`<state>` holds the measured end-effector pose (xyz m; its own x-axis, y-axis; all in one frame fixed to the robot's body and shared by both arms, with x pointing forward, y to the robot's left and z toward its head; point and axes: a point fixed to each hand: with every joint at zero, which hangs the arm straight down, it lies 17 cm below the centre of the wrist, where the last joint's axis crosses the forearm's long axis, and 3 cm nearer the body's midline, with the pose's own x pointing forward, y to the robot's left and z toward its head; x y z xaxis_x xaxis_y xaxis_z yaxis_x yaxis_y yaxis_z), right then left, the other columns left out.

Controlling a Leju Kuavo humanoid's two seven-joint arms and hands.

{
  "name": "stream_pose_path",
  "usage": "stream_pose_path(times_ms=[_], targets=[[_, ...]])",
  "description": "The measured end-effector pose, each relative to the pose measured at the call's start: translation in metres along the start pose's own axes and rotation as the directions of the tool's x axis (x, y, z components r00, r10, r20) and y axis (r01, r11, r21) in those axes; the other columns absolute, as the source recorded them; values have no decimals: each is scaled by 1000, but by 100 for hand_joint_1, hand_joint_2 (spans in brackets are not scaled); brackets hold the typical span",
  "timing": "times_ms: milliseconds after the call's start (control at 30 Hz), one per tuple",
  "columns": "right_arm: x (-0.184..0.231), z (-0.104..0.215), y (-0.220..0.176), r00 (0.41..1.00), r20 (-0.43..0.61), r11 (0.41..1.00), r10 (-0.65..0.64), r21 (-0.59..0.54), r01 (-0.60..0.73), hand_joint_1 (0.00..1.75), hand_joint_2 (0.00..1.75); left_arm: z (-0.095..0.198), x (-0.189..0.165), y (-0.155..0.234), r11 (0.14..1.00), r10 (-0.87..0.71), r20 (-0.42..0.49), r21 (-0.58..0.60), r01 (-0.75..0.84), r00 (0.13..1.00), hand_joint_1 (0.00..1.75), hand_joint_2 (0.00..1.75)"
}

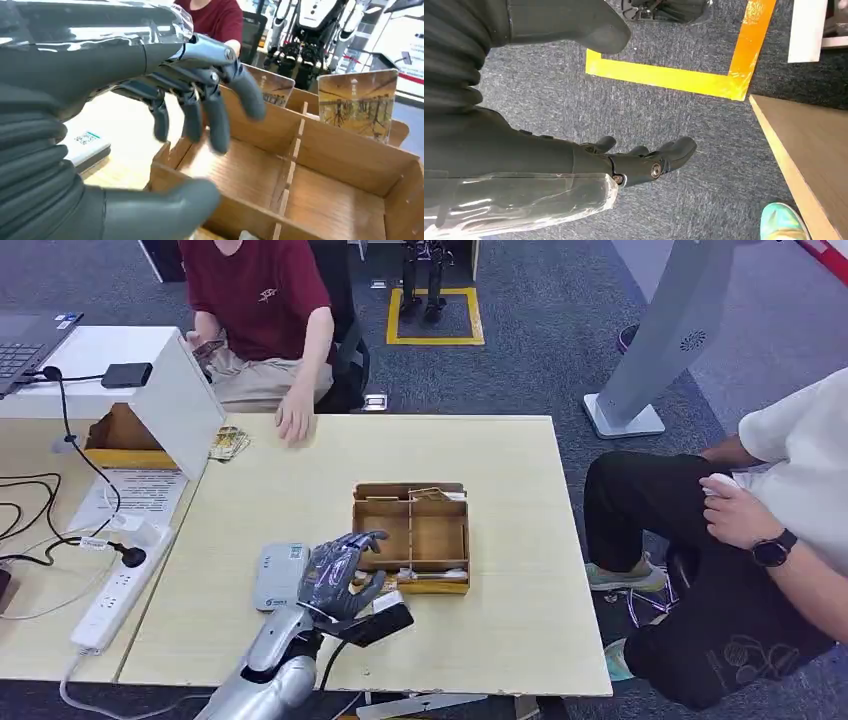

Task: Pass the card to the sensor for recognition and then transmit it.

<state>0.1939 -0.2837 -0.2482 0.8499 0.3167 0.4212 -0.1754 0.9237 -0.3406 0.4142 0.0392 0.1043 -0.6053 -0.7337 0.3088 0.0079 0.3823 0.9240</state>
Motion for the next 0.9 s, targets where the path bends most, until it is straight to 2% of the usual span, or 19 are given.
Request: stream_pose_path(times_ms=[900], targets=[[1, 0, 2, 1000, 1, 1000, 9, 6, -9, 0, 175, -2, 3, 17, 997, 29, 13, 66, -30, 999, 0, 175]])
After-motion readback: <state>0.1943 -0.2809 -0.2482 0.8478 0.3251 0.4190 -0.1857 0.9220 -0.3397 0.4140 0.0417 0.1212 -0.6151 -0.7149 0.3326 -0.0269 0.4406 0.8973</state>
